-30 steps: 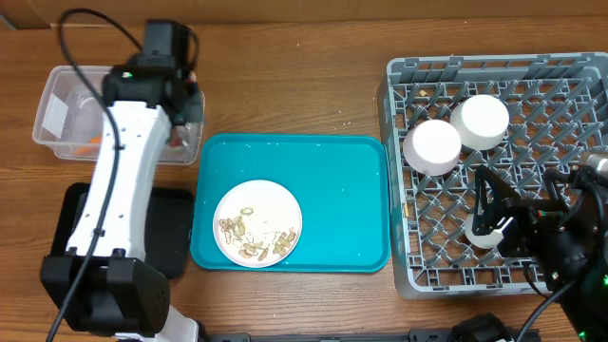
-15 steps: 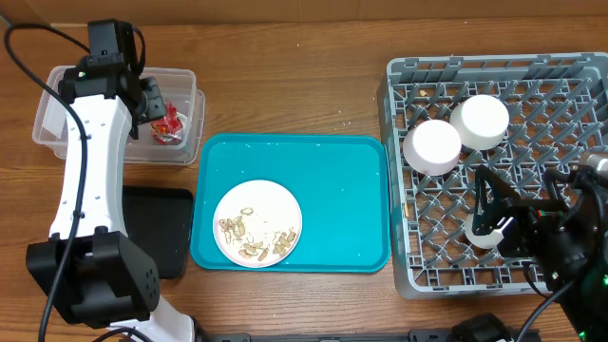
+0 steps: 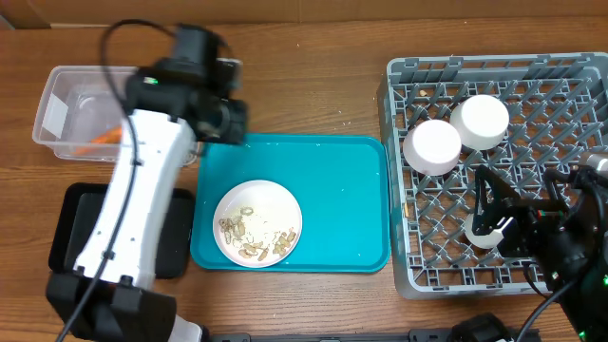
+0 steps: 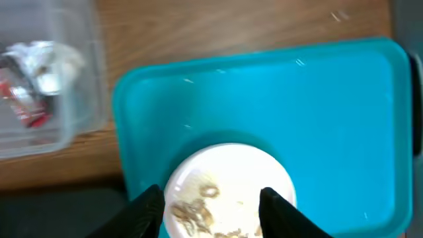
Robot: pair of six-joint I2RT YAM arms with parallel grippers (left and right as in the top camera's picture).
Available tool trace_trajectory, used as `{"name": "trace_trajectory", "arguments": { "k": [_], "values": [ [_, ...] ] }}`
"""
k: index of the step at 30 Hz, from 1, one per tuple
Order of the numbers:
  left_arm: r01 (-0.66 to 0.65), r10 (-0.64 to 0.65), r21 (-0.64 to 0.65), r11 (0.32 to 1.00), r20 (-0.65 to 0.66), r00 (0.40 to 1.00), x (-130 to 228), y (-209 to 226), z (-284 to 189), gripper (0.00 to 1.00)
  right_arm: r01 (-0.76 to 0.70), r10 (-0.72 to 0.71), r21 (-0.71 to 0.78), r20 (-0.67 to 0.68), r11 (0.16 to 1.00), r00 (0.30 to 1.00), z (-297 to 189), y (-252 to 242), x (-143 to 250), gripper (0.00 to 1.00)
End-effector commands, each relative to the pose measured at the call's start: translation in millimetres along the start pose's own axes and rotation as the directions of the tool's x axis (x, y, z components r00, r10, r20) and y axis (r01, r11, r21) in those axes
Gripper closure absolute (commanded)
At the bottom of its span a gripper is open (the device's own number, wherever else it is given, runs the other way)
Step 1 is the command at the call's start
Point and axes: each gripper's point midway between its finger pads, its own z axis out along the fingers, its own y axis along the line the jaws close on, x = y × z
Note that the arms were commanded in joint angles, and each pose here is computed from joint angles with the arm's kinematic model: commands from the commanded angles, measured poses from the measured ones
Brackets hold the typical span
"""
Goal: Sort waste into correct bins and load items into the dishwasher
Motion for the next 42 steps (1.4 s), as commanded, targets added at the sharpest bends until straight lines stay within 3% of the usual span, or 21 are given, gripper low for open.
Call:
{"name": "trace_trajectory", "arguments": {
  "k": [1,7,10,13,19,23,30,36,42],
  "values": [
    [-0.015,0.018,-0.104,0.994,0.025,1.0,0,-4,-10,0.49,-0.004,0.004,0.01,0.016,1.0,1.0,-2,-2,-4,0.0],
    [0.142,-0.139,-0.149,0.979,0.033,0.99,3,11,-12,0.49,-0.004,0.004,0.01,0.016,1.0,1.0,-2,-2,-4,0.0],
    [0.179,-0.18,-0.078,0.981,-0.006,0.984,9,9,-11,0.52,-0.004,0.004,0.01,0.016,1.0,1.0,-2,-2,-4,0.0],
    [0.114,-0.113,0.003,0.993,-0.056,0.992,17,-7,-10,0.5,-0.004,0.004,0.01,0.016,1.0,1.0,-2,-2,-4,0.0],
    [0.029,-0.041,-0.089,0.996,-0.136,0.99,43,-14,1,0.45,-0.004,0.004,0.01,0.016,1.0,1.0,-2,-2,-4,0.0],
    [0.114,-0.136,-0.17,0.979,-0.124,0.983,45,4,-1,0.45,-0.004,0.004,0.01,0.016,1.0,1.0,-2,-2,-4,0.0],
    [0.35,-0.353,-0.145,0.925,0.002,0.935,26,63,-43,0.46,-0.007,0.006,0.045,0.04,0.999,0.999,-2,-7,-9,0.0],
    [0.598,-0.57,-0.172,0.783,0.187,0.8,52,139,-115,0.42,-0.011,0.011,0.022,0.036,1.0,0.999,-2,-3,-9,0.0],
    [0.867,-0.786,-0.154,0.473,0.372,0.495,109,203,-172,0.03,-0.02,0.025,-0.074,0.073,0.997,0.997,-3,15,-20,0.0]
  ]
}}
